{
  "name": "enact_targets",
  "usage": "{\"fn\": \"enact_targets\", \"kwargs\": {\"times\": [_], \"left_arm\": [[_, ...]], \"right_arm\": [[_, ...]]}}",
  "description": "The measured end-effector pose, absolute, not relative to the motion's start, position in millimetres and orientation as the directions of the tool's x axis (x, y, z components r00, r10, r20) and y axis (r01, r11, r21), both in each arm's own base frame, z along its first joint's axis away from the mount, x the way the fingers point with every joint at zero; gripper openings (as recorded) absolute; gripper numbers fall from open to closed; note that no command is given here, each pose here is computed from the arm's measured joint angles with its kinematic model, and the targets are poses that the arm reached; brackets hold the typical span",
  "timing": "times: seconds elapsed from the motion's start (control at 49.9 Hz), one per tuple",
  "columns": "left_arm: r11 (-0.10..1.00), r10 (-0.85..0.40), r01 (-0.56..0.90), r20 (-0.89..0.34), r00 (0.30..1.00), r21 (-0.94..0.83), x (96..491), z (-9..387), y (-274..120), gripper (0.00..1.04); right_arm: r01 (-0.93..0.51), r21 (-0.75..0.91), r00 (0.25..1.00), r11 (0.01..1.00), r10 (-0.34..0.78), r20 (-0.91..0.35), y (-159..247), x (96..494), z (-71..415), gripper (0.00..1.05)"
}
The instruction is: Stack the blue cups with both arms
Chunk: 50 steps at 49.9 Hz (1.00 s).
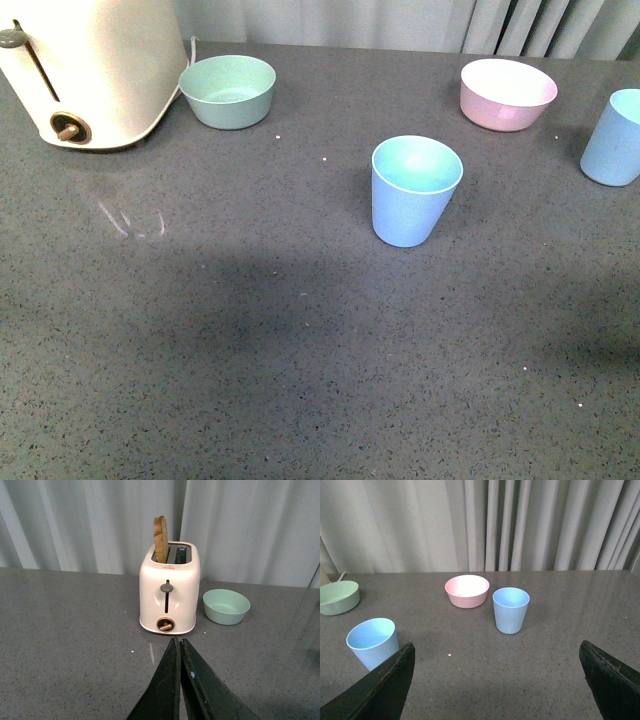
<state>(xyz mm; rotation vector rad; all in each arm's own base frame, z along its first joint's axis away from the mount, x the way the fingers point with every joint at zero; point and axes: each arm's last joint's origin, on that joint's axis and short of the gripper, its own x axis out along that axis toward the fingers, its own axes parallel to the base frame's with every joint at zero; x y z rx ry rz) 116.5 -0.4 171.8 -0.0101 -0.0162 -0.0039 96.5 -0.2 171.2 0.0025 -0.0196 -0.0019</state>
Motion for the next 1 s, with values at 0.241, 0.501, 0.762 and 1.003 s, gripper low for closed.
{"fn": "enact_targets", "kwargs": {"times": [0.241,0.501,0.762,1.003], "left_arm": [[1.000,-0.004,0.004,0.017,1.000,-0.010,111,172,0,0.02],[1.000,-0.003,0.003,-0.007,1.000,-0.010,99,167,0,0.02],[1.000,-0.003,0.004,0.008,1.000,-0.010,97,168,0,0.07],[1.000,-0.003,0.004,0.007,1.000,-0.010,97,168,0,0.48]], "right_arm": [[0.002,0.002,1.000,1.000,-0.002,0.020,0,97,171,0.96],[0.002,0.002,1.000,1.000,-0.002,0.020,0,97,171,0.96],[-0.040,0.063,0.992,0.997,0.047,-0.113,0,97,169,0.96],[0.032,0.170,0.940,0.985,0.028,-0.340,-19,131,181,0.96]]}}
